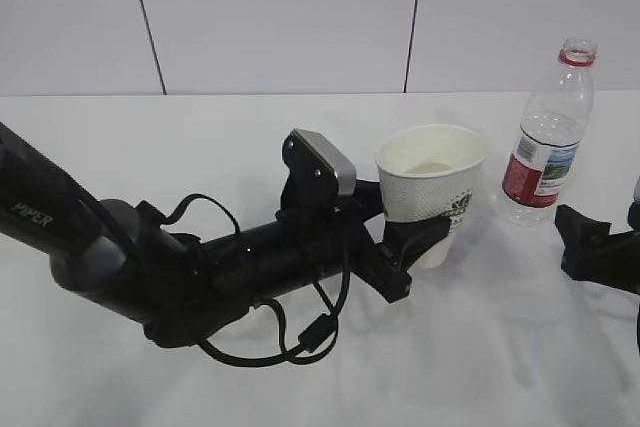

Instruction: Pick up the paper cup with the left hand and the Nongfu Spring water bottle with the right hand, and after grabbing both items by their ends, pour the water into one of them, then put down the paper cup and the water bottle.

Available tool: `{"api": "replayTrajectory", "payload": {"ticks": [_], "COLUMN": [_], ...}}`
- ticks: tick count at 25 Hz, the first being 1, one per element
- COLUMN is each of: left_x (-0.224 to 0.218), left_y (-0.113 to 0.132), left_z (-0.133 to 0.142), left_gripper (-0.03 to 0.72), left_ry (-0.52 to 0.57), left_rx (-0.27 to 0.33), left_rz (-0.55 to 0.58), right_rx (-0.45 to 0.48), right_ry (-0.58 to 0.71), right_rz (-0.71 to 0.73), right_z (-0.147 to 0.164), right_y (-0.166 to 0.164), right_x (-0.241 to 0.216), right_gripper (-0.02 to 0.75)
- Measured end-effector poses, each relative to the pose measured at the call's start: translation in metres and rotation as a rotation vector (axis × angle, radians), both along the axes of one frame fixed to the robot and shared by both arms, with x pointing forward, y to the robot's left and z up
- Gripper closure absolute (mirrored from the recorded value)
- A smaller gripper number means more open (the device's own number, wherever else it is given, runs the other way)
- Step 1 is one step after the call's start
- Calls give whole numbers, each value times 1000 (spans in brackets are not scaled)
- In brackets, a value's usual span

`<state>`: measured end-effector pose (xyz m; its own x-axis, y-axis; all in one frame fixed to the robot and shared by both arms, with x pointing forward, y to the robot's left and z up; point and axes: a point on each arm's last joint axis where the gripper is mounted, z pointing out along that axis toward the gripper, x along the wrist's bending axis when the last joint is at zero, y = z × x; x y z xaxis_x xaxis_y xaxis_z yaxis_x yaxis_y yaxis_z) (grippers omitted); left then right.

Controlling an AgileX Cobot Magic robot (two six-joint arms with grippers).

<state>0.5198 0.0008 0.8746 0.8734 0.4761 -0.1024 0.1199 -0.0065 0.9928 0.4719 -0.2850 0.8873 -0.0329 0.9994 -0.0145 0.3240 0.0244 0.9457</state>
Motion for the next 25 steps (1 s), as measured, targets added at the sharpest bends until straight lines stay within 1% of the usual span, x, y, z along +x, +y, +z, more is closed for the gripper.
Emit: {"api": "replayTrajectory", "payload": {"ticks": [18, 25], "left_x": [32, 32], "left_y": [35, 44], "left_z": [0, -6], "left_gripper": [221, 221], "left_ry": [2, -3], "left_rx": [1, 35], "left_rz": [117, 146], "right_rx": [1, 1], "right_ry": [0, 0], "right_rz": [-7, -7], "right_z": [0, 0], "right_y": [-1, -1], "right_x": [0, 0], "right_gripper": [141, 141]}}
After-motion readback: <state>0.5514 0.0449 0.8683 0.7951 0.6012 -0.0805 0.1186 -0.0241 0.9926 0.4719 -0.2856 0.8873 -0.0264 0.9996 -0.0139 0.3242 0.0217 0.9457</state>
